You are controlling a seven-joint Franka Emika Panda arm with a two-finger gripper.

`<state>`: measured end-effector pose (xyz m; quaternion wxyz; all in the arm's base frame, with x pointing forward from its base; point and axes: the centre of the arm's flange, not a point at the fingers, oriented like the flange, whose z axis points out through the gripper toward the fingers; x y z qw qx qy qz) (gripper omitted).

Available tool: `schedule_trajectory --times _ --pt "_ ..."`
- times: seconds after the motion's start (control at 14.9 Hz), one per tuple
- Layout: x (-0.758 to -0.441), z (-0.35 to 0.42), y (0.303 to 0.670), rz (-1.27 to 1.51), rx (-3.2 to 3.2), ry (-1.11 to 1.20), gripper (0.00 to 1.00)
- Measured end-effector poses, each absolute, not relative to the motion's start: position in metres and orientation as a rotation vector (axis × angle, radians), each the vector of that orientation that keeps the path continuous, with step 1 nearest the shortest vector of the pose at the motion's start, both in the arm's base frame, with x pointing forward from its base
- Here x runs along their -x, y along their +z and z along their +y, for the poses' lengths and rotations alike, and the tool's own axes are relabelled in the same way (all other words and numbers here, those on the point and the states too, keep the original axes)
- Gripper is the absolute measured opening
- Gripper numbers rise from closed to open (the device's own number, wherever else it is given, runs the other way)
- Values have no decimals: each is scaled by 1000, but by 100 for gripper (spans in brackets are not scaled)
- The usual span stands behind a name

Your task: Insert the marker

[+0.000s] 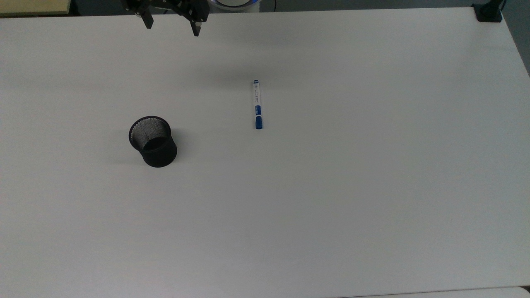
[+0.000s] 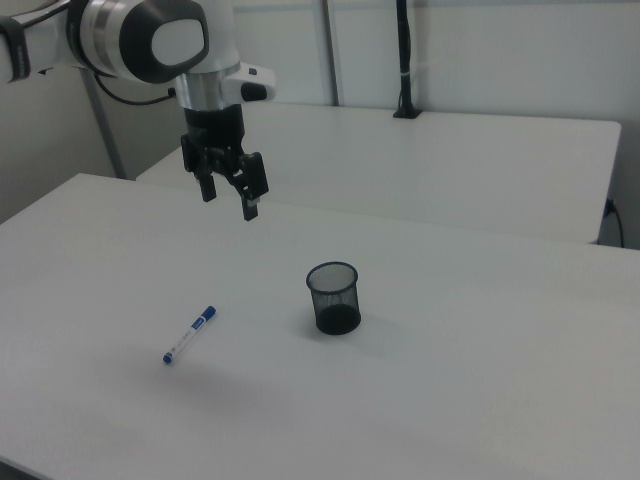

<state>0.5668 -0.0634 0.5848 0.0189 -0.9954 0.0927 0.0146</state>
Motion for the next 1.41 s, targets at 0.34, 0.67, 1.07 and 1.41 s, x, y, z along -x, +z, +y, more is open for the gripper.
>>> schedule_trajectory --times 0.34,0.67,1.07,1.41 --pt "-568 -63 583 288 3090 51 100" --pt "-568 -63 583 287 3090 51 100" --pt "-572 -60 574 279 3091 75 100" --pt "-581 -60 552 275 3091 134 100"
